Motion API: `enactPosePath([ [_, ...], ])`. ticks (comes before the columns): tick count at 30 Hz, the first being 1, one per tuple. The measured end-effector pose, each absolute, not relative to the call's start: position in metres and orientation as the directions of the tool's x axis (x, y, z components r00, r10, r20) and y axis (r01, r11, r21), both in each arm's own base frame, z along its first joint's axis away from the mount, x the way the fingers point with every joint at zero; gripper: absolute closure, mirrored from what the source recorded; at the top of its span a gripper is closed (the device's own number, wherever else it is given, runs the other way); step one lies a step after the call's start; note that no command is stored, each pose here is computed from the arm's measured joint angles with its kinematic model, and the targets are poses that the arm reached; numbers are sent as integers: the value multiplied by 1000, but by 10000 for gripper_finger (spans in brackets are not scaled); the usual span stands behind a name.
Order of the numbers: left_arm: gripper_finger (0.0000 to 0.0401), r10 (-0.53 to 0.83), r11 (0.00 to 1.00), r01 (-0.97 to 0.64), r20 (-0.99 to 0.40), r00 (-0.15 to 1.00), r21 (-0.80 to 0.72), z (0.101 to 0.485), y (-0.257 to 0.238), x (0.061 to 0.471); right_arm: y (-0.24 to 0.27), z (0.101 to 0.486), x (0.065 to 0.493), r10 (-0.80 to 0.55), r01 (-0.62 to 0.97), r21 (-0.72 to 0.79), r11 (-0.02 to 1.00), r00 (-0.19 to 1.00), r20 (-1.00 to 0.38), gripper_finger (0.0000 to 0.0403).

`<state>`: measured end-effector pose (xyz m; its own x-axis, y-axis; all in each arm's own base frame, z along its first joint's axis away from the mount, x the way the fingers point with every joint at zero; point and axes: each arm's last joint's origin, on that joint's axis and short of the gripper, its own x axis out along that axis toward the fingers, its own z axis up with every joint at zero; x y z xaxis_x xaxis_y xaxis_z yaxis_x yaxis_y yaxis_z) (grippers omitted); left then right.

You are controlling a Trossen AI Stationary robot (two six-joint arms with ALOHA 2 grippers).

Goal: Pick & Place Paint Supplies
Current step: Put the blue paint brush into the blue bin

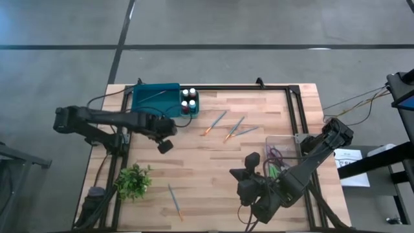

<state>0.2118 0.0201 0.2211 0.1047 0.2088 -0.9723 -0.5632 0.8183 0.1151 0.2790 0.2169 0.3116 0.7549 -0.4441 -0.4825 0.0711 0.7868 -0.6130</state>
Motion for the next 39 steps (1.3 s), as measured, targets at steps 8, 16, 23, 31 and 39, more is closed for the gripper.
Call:
enactPosePath([
  [8, 401, 358, 679, -659, -930, -86, 323, 258, 34, 198, 217, 312, 279, -444, 71, -613, 787, 755, -482, 394],
  [16, 401, 316, 611, -694, -921, -228, 382, 246, 71, 186, 217, 312, 279, -444, 72, -612, 787, 755, -482, 394],
  [23, 401, 294, 588, -704, -916, -273, 398, 237, 111, 180, 217, 312, 279, -444, 71, -614, 786, 756, -481, 394],
  [31, 401, 270, 693, -581, -901, -339, 426, 224, 129, 180, 217, 312, 279, -444, 69, -616, 785, 756, -481, 394],
  [39, 375, 278, 726, -526, -889, -365, 443, 218, 132, 183, 217, 312, 279, -444, 69, -616, 785, 756, -481, 394],
])
